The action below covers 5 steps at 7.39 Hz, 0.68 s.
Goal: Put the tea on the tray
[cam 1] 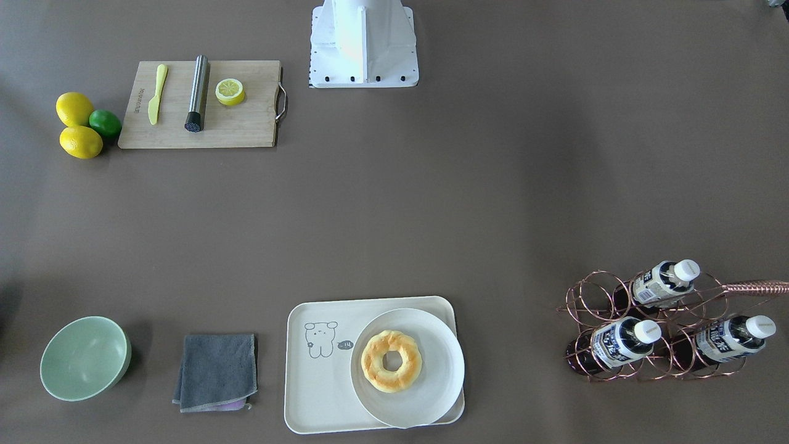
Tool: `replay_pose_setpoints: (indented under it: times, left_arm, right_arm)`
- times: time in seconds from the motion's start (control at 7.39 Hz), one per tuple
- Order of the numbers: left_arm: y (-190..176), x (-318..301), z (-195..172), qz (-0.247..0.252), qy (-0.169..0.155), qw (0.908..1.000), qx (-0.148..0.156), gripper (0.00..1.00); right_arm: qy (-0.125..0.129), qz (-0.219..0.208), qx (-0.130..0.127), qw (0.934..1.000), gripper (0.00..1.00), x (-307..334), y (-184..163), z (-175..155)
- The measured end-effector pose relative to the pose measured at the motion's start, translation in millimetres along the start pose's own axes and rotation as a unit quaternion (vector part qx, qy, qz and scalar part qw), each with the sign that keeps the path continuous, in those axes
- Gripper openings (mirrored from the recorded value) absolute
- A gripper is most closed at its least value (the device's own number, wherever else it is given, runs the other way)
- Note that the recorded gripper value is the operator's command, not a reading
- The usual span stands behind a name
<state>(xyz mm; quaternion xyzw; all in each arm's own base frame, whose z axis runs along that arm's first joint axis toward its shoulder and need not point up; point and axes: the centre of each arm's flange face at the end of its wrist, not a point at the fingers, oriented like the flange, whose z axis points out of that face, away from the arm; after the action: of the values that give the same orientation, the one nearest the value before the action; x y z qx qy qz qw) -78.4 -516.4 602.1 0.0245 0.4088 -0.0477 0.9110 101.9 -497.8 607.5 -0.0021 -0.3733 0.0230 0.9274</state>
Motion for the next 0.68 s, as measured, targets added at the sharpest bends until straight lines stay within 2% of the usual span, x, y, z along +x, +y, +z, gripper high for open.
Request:
replay_pose_setpoints:
  times: [0.14, 0.41, 0.68]
  left_arm:
    - [10.9, -6.2, 4.6, -0.001, -0.001, 1.0000, -0.004, 0.98]
    - [41.7, -18.3, 8.4, 0.033, -0.001, 0.9995, -0.003, 0.98]
    - [46.3, -17.4, 5.7, 0.037, 0.000, 0.9993, 0.000, 0.98]
  right_arm:
    - [-0.002, 0.000, 0.001, 1.0000, 1.00, -1.0, 0.5, -1.1]
    - [-0.013, 0.000, 0.001, 0.9999, 1.00, -4.6, -1.8, -0.8]
    - [-0.013, -0.007, -0.004, 0.9999, 1.00, -9.0, -3.5, 5.2]
